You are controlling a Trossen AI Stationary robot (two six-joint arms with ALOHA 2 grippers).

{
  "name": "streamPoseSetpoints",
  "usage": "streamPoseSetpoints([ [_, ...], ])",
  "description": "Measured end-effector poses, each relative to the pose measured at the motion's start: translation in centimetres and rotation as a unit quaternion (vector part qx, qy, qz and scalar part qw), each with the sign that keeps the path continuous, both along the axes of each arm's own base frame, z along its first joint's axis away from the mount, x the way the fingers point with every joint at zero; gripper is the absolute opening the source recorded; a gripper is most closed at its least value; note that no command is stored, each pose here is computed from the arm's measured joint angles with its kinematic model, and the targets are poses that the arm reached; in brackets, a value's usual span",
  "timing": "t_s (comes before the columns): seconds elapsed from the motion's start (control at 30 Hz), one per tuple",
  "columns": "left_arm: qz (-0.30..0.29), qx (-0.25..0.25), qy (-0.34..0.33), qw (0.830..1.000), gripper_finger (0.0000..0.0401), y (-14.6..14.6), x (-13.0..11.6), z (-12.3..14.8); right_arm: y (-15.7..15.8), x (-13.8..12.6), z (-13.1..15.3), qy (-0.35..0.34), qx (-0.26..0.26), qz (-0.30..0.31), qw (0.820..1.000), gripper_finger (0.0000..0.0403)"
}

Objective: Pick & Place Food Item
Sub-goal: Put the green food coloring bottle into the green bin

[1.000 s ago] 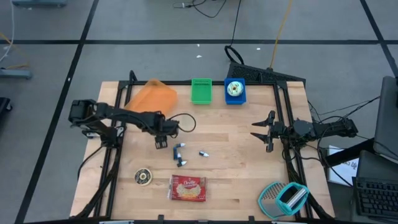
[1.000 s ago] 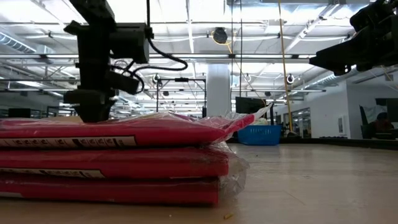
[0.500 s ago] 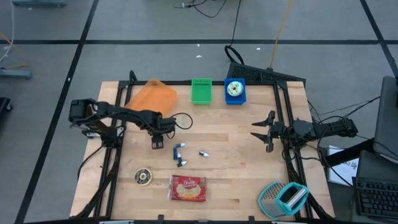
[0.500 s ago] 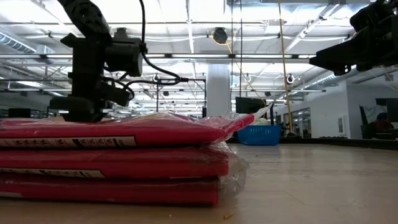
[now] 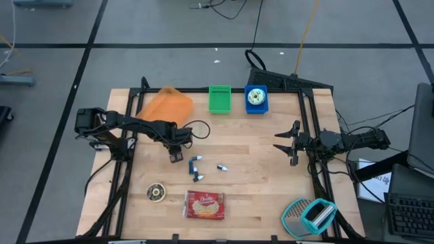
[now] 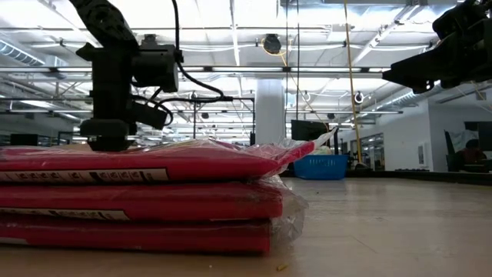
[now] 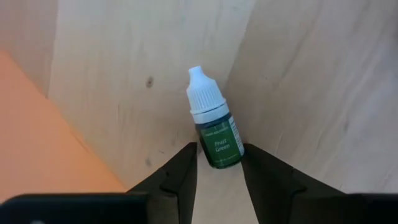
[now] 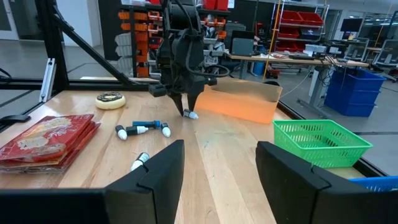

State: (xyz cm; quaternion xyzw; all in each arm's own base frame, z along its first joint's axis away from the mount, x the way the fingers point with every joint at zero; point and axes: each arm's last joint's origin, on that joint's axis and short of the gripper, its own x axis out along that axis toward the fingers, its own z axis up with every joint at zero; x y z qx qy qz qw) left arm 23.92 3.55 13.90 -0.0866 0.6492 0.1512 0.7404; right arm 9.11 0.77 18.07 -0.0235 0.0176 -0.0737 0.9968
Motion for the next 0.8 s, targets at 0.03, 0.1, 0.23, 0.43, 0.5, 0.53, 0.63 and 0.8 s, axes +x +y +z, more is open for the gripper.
streamPoseSetpoints([
  [0.03, 0.008, -0.001, -0.001, 1.000, 0.0127, 0.00, 0.00, 0.00, 0.00, 0.00, 0.00, 0.000, 0.000, 0.000, 1.000, 0.0187],
  [0.1, 0.017, -0.002, -0.002, 1.000, 0.0127, 0.00, 0.02, 0.00, 0.00, 0.00, 0.00, 0.000, 0.000, 0.000, 1.000, 0.0187],
  [0.23, 0.037, -0.004, -0.005, 0.999, 0.0127, 0.01, 0.04, -0.01, 0.00, 0.00, 0.00, 0.000, 0.000, 0.000, 1.000, 0.0187],
  [0.43, 0.112, -0.013, -0.013, 0.994, 0.0127, 0.01, 0.04, -0.01, 0.00, 0.00, 0.00, 0.000, 0.000, 0.000, 1.000, 0.0187],
  [0.5, 0.132, -0.015, -0.016, 0.991, 0.0127, 0.00, 0.05, -0.01, 0.00, 0.00, 0.00, 0.000, 0.000, 0.000, 1.000, 0.0187],
  [0.53, 0.140, -0.017, -0.017, 0.990, 0.0127, 0.01, 0.05, -0.01, 0.00, 0.00, 0.00, 0.000, 0.000, 0.000, 1.000, 0.0187],
  [0.63, 0.154, -0.024, -0.021, 0.988, 0.0127, -0.01, 0.12, -0.01, 0.00, 0.00, 0.00, 0.000, 0.000, 0.000, 1.000, 0.0187],
  [0.8, 0.182, -0.037, -0.036, 0.982, 0.0128, -0.02, 0.36, 0.01, 0.00, 0.00, 0.00, 0.000, 0.000, 0.000, 1.000, 0.0187],
])
